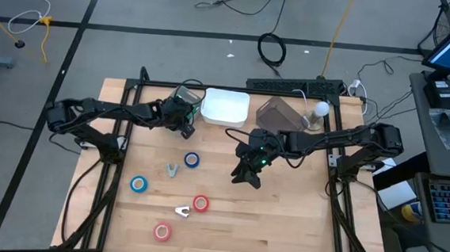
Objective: Pick and place Stapler, Stapler remover, tape
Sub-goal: Put the green stapler into the gray bin, then put the blue tape into the black bin
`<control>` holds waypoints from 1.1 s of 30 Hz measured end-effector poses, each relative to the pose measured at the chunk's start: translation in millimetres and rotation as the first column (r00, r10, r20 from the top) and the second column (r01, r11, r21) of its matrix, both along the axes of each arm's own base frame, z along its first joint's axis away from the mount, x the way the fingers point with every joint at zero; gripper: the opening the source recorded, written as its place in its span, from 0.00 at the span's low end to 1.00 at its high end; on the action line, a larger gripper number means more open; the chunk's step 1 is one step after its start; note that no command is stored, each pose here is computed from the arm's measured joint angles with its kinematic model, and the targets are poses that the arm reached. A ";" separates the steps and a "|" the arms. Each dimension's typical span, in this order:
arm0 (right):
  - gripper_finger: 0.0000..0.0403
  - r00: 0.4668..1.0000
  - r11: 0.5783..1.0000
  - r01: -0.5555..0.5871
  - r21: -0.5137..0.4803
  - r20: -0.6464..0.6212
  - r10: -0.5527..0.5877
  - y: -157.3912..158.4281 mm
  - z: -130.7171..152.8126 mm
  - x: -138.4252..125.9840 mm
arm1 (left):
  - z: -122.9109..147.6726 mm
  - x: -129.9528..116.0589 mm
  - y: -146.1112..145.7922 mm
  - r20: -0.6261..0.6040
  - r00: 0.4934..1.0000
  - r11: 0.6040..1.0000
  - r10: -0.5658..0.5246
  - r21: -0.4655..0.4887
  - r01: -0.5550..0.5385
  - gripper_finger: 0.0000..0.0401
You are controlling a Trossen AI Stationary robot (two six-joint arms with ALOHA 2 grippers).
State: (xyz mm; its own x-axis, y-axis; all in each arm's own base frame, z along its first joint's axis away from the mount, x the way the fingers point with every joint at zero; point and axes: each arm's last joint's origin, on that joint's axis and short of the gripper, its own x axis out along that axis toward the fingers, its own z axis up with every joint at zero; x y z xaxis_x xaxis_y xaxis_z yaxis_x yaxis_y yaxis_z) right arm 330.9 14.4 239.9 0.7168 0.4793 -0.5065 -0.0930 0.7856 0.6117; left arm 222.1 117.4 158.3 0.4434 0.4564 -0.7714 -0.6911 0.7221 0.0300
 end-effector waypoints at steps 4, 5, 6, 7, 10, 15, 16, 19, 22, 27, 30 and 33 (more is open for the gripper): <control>0.40 1.000 1.000 0.000 0.000 0.000 0.000 0.0 0.0 0.0 | 0.1 0.0 0.0 0.000 1.000 1.000 0.000 0.000 0.000 0.41; 0.40 1.000 1.000 0.000 0.000 0.000 0.000 0.0 0.0 0.0 | 0.2 0.0 0.0 0.001 1.000 1.000 0.000 0.000 0.000 0.43; 0.40 1.000 1.000 0.000 0.000 0.000 0.000 0.0 0.0 0.0 | 0.2 -0.1 0.0 0.000 1.000 1.000 0.000 0.001 0.000 0.46; 0.40 1.000 1.000 0.000 0.000 0.000 0.000 0.0 0.0 0.0 | 0.2 -0.1 0.0 -0.001 1.000 1.000 0.000 0.002 0.000 0.48; 0.40 1.000 1.000 0.000 0.000 0.000 0.000 0.0 0.0 0.0 | 0.6 -0.3 0.1 -0.001 1.000 1.000 0.002 0.006 -0.002 0.52; 0.40 1.000 1.000 -0.001 0.000 0.000 0.001 0.0 0.0 0.0 | 12.4 -2.7 -1.8 0.056 0.998 1.000 -0.005 0.016 0.004 0.53; 0.40 1.000 1.000 -0.001 0.000 0.000 0.001 0.0 0.0 0.0 | 17.1 -3.6 -2.3 0.080 0.997 1.000 0.000 0.022 -0.002 0.53; 0.40 1.000 1.000 -0.001 -0.001 0.001 0.001 0.0 0.0 0.0 | 34.7 -7.3 -4.1 0.145 0.989 0.999 0.011 0.039 -0.017 0.53; 0.40 1.000 1.000 -0.003 -0.003 0.002 0.003 0.0 0.0 0.0 | 61.2 -10.7 -6.5 0.244 0.970 0.996 -0.003 0.084 -0.018 0.53; 0.40 1.000 1.000 -0.004 -0.005 0.003 0.004 0.0 0.0 0.0 | 113.1 -20.7 -21.0 0.407 0.912 0.991 -0.050 0.134 -0.005 0.53; 0.40 1.000 1.000 -0.009 -0.013 0.009 0.009 0.0 0.0 0.0 | 142.1 -28.5 -35.6 0.516 0.850 0.992 -0.107 0.119 0.052 0.53; 0.40 1.000 0.999 -0.020 -0.028 0.019 0.020 0.0 0.0 0.0 | 162.4 -36.4 -52.2 0.628 0.761 0.986 -0.162 0.065 0.156 0.53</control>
State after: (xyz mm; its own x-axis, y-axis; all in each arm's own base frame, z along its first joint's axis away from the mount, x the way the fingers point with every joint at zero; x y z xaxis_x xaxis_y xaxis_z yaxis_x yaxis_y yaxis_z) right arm 330.9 14.4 239.9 0.7167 0.4794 -0.5065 -0.1204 0.8004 0.5873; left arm 185.7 65.2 320.7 0.8945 0.3405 -0.2898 -0.4320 0.8253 -0.3636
